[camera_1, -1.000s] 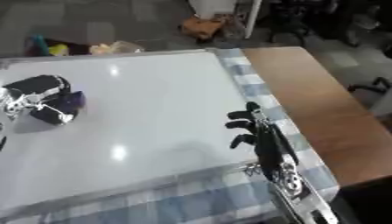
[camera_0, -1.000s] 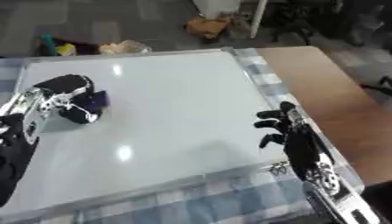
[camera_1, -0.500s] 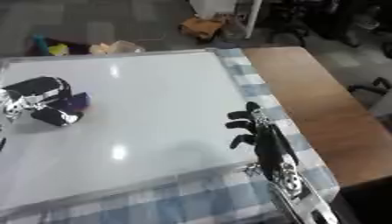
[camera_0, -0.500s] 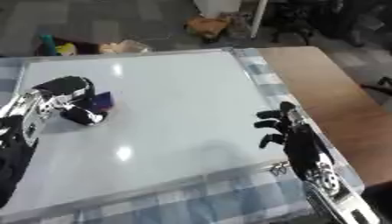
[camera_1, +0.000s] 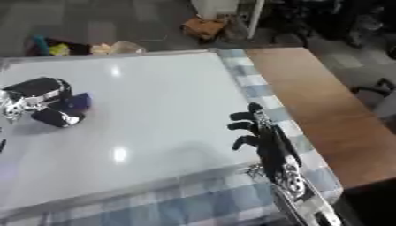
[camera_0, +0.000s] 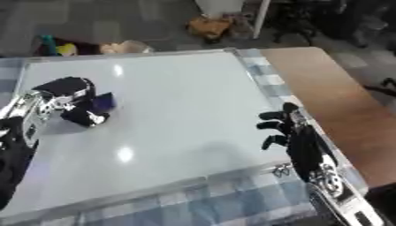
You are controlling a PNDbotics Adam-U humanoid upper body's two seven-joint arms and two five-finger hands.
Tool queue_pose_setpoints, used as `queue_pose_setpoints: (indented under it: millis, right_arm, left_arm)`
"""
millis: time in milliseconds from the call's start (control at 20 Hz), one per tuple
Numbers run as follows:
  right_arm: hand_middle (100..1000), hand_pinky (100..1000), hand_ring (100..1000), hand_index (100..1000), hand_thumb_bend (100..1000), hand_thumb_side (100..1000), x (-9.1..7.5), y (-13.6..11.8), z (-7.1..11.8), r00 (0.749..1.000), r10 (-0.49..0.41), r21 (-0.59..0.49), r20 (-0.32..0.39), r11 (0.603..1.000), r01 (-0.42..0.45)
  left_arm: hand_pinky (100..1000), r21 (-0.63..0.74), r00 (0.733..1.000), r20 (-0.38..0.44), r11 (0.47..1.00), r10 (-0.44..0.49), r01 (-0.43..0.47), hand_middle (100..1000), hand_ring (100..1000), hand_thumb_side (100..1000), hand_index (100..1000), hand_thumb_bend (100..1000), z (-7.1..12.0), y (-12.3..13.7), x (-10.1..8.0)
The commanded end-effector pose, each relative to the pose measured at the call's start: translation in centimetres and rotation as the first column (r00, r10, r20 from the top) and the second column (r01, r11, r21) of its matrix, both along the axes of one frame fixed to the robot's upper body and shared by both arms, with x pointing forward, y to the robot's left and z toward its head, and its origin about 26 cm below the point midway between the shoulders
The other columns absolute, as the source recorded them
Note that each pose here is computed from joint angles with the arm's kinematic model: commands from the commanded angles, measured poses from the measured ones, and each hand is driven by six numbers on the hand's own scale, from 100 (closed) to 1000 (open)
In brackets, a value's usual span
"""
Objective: Wipe the whiteboard clean with a brush.
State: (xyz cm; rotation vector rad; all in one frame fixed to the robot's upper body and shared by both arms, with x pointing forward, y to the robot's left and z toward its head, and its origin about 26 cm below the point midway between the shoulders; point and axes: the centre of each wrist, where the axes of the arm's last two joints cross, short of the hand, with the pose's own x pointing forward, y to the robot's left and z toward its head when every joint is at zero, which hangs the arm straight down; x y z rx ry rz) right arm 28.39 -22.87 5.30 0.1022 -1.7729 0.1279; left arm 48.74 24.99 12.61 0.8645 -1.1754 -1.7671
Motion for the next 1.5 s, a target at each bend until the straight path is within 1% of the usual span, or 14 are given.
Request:
queue_pose_setpoints:
  millis: [50,300,700,950,1150,1400,1450,1500]
  right_arm:
    - [697,378,686,656,100,1000,0.1,-0.2,0.6,1.0,0.002,-0.012,0.024,1.0,-0.002]
    - [697,378,686,656,100,1000,0.1,-0.2,0.7,1.0,0.004,-0.011,0.024,1.0,-0.003]
    - [698,378,686,656,100,1000,0.1,-0.1,0.7,1.0,0.007,-0.011,0.023,1.0,-0.006]
    - [698,378,686,657,100,1000,0.1,-0.1,0.6,1.0,0.007,-0.011,0.023,1.0,-0.007]
    - [698,378,686,657,100,1000,0.1,-0.1,0.6,1.0,0.009,-0.011,0.022,1.0,-0.009]
    - [698,378,686,657,100,1000,0.1,-0.1,0.6,1.0,0.009,-0.011,0.022,1.0,-0.009]
    - [698,378,686,657,100,1000,0.1,-0.1,0.6,1.0,0.009,-0.011,0.022,1.0,-0.009]
    - [698,378,686,657,100,1000,0.1,-0.1,0.6,1.0,0.008,-0.011,0.022,1.0,-0.008]
  left_arm:
    - [677,0.067,1.0,0.023,0.998,0.014,-0.015,624,705,521,160,1000,-0.1,0.6,-0.1]
    - [665,0.093,0.998,0.047,0.995,0.029,-0.033,604,687,540,169,1000,-0.5,0.9,0.0]
    - [664,0.079,0.993,0.091,0.994,0.073,-0.08,609,686,551,186,1000,-0.7,1.5,0.1]
    - [666,0.078,0.99,0.098,0.991,0.099,-0.107,613,688,562,202,1000,-0.8,2.0,0.1]
    - [667,0.08,0.989,0.107,0.99,0.104,-0.112,617,691,576,222,1000,-0.8,2.1,0.1]
    - [667,0.082,0.988,0.112,0.99,0.103,-0.112,617,691,576,222,1000,-0.9,2.2,0.1]
    - [665,0.083,0.988,0.116,0.99,0.103,-0.113,630,700,612,232,1000,-0.8,2.2,0.2]
    - [665,0.089,0.985,0.136,0.989,0.109,-0.121,630,700,612,232,1000,-0.4,2.4,0.2]
